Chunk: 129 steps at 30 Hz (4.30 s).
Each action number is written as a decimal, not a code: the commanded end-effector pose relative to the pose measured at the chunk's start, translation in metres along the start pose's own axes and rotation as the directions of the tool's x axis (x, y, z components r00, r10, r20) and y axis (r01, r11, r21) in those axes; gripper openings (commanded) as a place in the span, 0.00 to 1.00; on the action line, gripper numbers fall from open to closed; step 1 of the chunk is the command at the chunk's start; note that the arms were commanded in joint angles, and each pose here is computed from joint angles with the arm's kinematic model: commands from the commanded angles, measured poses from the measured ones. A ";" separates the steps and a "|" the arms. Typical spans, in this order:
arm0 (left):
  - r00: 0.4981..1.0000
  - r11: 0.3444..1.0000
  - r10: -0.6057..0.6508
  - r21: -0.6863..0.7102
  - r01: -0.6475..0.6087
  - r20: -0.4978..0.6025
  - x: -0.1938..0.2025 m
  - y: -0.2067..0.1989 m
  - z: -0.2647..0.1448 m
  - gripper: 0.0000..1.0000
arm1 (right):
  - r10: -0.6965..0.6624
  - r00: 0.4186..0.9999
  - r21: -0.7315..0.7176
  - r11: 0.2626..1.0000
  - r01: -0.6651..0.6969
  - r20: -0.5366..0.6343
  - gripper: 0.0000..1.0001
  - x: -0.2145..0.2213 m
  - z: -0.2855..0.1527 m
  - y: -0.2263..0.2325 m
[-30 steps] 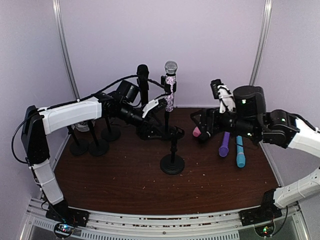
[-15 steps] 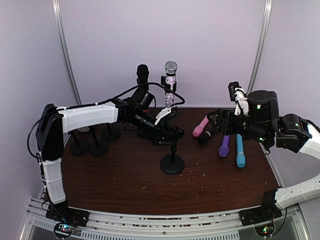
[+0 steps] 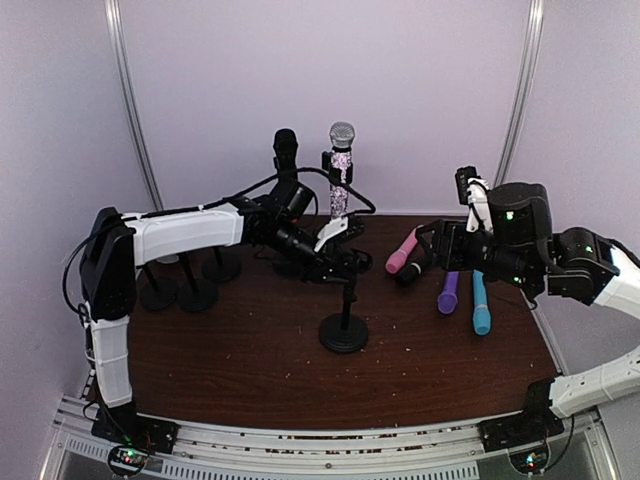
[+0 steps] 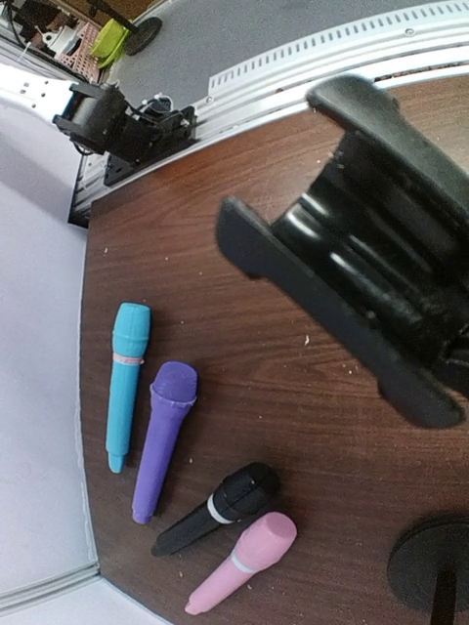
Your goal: Remove the microphone from the stand
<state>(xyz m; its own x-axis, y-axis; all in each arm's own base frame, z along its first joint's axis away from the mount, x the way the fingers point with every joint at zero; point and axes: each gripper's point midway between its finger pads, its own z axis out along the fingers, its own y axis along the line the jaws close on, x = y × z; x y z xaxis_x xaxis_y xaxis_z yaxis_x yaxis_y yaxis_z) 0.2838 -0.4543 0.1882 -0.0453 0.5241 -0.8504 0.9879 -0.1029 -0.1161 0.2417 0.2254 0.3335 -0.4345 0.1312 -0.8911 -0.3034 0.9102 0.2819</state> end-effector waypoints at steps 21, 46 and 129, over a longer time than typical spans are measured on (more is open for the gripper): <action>0.975 0.905 -0.088 -0.425 -0.008 -0.204 0.130 -0.028 -0.214 0.15 | -0.118 0.993 0.073 0.990 0.119 -0.022 0.59 0.001 0.029 0.010; 0.974 0.823 -0.180 -0.563 0.073 -0.137 0.121 -0.069 -0.297 0.98 | -0.146 0.989 0.124 0.981 0.147 -0.014 0.82 -0.033 0.057 0.018; 0.983 0.851 -0.128 -0.495 0.175 0.129 0.002 -0.052 -0.294 0.98 | -0.329 0.939 0.162 0.937 0.311 0.101 0.94 -0.114 0.222 0.070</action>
<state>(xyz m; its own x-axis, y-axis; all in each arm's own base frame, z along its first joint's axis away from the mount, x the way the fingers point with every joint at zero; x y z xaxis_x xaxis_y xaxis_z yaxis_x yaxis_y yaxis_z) 0.2793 -0.1993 0.3372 -0.2299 0.4155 -0.8801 0.9028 0.4288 -0.0334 0.4433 0.3693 0.3577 -0.2722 -0.1564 -0.9495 -0.3497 0.9353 -0.0538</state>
